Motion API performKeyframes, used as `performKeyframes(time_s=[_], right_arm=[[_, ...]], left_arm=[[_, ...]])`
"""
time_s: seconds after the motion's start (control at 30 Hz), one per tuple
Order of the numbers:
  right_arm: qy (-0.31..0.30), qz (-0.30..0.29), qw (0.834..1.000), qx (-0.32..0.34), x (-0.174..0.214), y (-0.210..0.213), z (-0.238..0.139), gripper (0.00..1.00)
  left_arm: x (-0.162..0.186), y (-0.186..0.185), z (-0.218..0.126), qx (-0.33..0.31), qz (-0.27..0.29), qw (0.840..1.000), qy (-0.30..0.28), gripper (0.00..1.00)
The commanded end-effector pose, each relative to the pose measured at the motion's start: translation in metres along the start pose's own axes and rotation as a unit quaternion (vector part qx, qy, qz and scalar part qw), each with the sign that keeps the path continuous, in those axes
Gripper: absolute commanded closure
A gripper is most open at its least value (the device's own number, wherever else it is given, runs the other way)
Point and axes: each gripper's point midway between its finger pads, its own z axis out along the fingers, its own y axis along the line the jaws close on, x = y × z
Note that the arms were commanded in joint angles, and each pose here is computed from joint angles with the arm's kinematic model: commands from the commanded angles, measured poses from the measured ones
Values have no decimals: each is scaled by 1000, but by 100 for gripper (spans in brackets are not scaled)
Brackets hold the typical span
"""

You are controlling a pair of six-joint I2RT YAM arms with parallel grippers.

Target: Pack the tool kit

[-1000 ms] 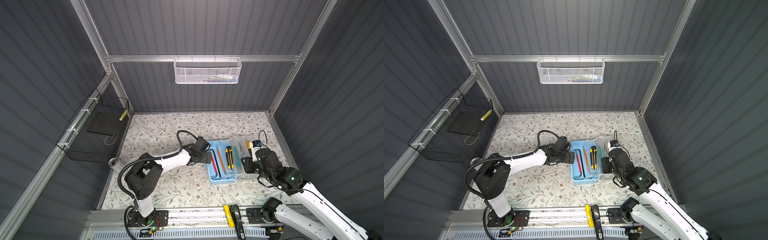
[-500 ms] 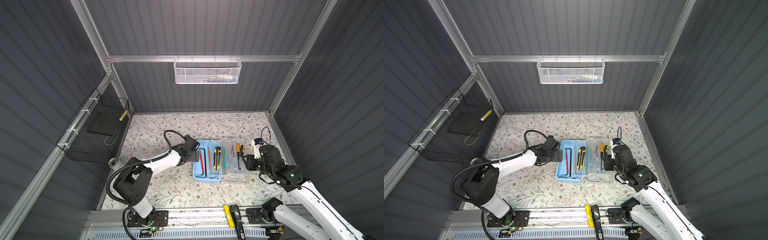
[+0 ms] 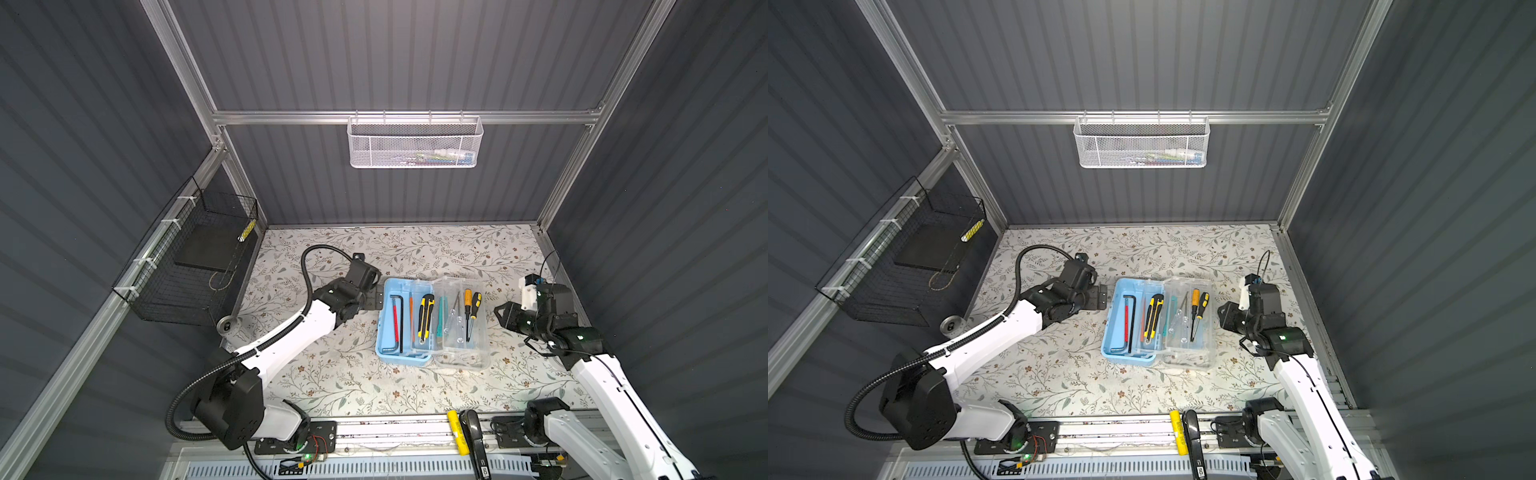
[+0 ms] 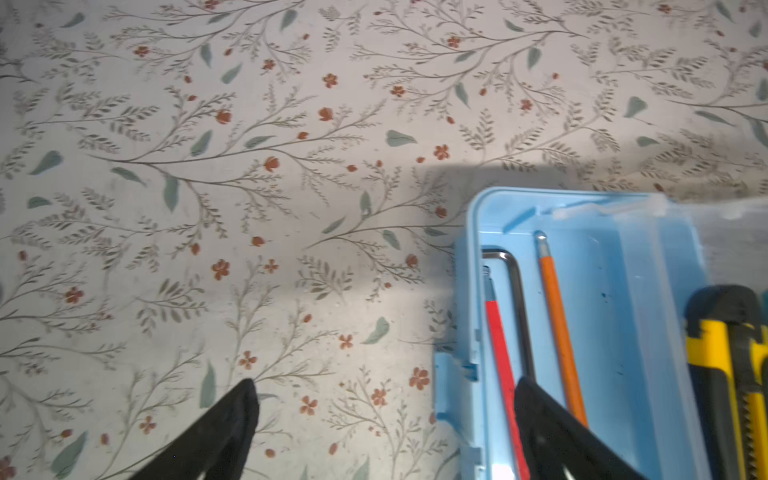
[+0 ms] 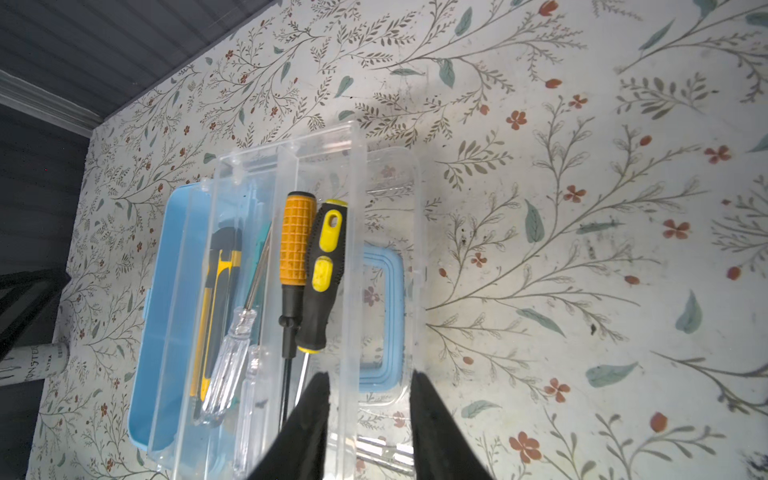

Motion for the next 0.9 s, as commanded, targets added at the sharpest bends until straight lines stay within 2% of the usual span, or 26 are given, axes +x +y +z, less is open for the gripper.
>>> performKeyframes(time_s=[0.0, 0.03, 0.1, 0.13, 0.17, 0.2, 0.23, 0.37, 0.47, 0.6, 0.87], right_arm=[[12, 25, 1000, -14, 4, -6, 10, 66], [15, 29, 999, -12, 5, -10, 12, 66], [21, 36, 999, 1, 7, -18, 18, 68], [23, 37, 999, 8, 8, -21, 19, 68], [23, 40, 999, 14, 9, -25, 21, 70], [22, 43, 999, 16, 9, -28, 24, 71], [23, 46, 999, 16, 11, -30, 26, 71], [39, 57, 998, 14, 19, -35, 38, 75], [58, 65, 996, 13, 27, -38, 48, 81], [76, 69, 995, 21, 37, -45, 62, 92], [112, 81, 990, -5, 47, -44, 87, 95]], left_arm=[[22, 26, 14, -21, 6, 999, 36, 20], [25, 26, 18, -15, 2, 999, 38, 31], [32, 21, 28, 1, -3, 999, 46, 65], [35, 18, 30, 6, -3, 999, 49, 79], [38, 17, 34, 10, -3, 999, 52, 92], [40, 16, 37, 11, -3, 998, 56, 97], [42, 16, 39, 11, -5, 998, 57, 100], [51, 11, 46, 28, 7, 998, 57, 100], [55, 8, 49, 38, 12, 997, 59, 100], [60, -11, 54, 90, 12, 994, 61, 100], [62, -31, 58, 147, 0, 987, 57, 100]])
